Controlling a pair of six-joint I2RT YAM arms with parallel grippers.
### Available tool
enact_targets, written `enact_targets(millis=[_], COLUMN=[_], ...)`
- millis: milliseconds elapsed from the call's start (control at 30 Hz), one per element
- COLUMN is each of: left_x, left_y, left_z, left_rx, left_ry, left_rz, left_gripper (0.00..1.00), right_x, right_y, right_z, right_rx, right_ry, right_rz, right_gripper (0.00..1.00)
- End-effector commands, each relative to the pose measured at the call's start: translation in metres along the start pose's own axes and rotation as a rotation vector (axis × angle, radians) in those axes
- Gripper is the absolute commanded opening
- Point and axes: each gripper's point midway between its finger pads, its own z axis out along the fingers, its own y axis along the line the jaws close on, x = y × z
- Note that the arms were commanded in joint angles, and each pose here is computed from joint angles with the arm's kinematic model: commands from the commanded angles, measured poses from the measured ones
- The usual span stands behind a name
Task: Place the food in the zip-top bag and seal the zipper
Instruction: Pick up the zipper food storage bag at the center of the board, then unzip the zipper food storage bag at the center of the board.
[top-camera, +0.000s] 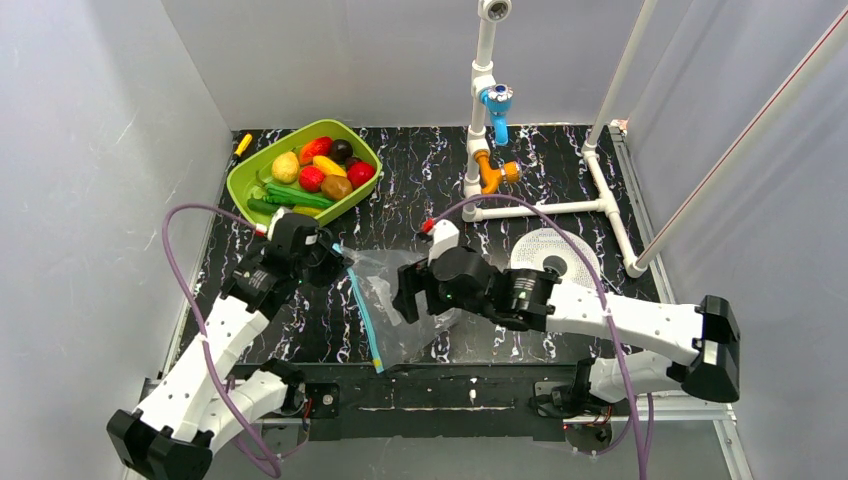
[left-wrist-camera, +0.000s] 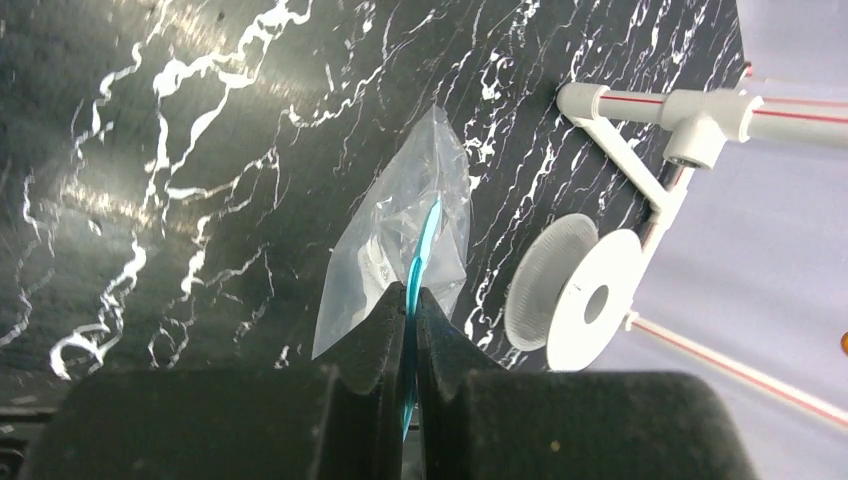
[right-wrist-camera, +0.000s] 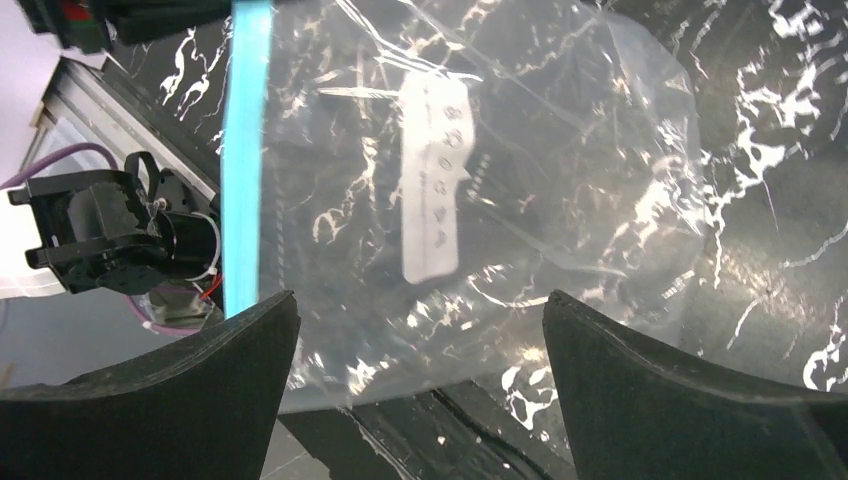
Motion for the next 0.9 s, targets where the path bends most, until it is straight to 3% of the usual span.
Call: enact_targets(millis=[0,100,200,367,533,867], left_x=[0.006,0.011,0.013,0.028,0.044,0.048], left_y=[0.018,0.019,0.017,0.012,-0.002,0.0], left_z=[0.0,0.002,0.003,0.011,0.014,0.009], left_rx=[-0.043,-0.001,0.036,0.075,0.164,0.199], left_ry=[-0.012,-0.008,-0.005,0.072,0.164,0.177], left_rz=[-0.219,-0.242,-0.266,-0.29,-0.32,-0.347], left_gripper=[0.0,0.0,0.0,0.0,0.0,0.0], right_x=[-0.031,-0.025,-0.014,-0.003,-0.003,-0.002], right_y=[0.033,0.042,0.042,0.045,0.051,0.062], right_z=[-0.002,-0.002,-0.003,-0.001,0.009,0.036], right_rx=[-0.017,-0.01,-0.012,-0.056,-0.058,-0.043], right_ry=[-0.104,-0.1,-0.068,-0.017,0.0,0.009], right_rz=[-0.116,-0.195,-0.27,-0.395,-0.486,-0.498], right_gripper=[0.98,0.98,0.88,0.84,0.85,0.85])
